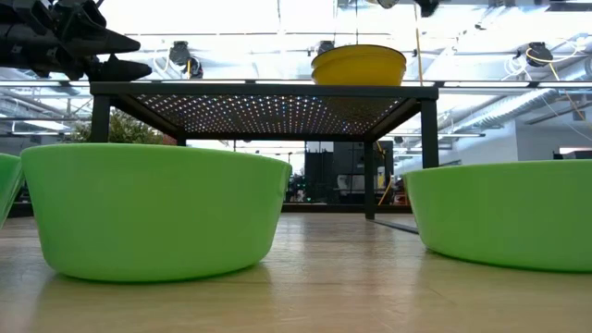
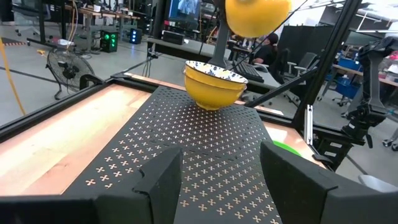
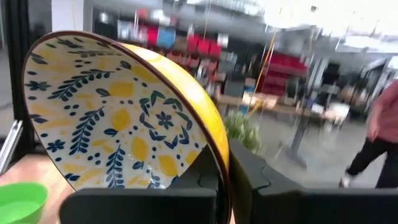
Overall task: Pick & Place Mini bowls
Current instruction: Stack the white patterned bowl on top of the white patterned bowl on the shelf
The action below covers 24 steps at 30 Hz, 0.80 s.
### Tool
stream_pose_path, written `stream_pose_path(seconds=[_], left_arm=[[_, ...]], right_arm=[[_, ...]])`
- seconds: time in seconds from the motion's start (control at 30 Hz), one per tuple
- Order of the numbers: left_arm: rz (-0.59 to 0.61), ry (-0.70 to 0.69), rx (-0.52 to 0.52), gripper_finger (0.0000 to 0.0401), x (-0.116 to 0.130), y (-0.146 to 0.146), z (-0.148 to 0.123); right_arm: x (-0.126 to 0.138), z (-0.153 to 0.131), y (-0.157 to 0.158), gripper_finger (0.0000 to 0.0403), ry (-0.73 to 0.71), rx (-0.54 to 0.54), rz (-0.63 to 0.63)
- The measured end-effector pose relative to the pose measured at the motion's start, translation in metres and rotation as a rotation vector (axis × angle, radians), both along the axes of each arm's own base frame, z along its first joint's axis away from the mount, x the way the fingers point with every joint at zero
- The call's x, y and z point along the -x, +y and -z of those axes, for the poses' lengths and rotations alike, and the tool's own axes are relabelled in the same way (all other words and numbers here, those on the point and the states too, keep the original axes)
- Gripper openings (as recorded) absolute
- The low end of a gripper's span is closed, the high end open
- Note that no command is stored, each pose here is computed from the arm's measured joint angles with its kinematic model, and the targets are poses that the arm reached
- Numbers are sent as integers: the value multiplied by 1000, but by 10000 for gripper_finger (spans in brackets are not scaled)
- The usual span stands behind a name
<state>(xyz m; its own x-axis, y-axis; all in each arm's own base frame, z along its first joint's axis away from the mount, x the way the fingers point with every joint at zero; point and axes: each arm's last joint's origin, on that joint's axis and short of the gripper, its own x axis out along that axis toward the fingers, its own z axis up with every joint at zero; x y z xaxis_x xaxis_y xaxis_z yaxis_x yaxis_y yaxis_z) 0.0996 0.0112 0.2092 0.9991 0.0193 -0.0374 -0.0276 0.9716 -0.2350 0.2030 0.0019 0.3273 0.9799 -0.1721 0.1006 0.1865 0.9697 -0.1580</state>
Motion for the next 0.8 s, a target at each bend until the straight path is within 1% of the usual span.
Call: stream_pose_path(seconds=[0.1,0.23,0.33,0.4,0.5,0.57,0.67,0.8], left_arm=[[0,0,0,218,0,0,0],[1,0,0,218,0,0,0],[1,0,0,218,0,0,0],[1,0,0,218,0,0,0],[1,0,0,218,0,0,0],[1,0,0,218,0,0,0],[0,0,0,218,0,0,0],[0,0,0,218,0,0,0]], right_arm=[[-17,-21,-3,3,149,-31,14],[-42,-43,-18,2,366,-106,85],[-58,-52,-30,2,537,-169,136],[-67,-53,-35,1,637,-208,109],[-78,-61,-39,1,707,-265,60],[-79,-65,-41,1,747,-303,39],[-83,-57,-45,1,837,-374,28],[-88,-47,-51,1,898,-445,20]])
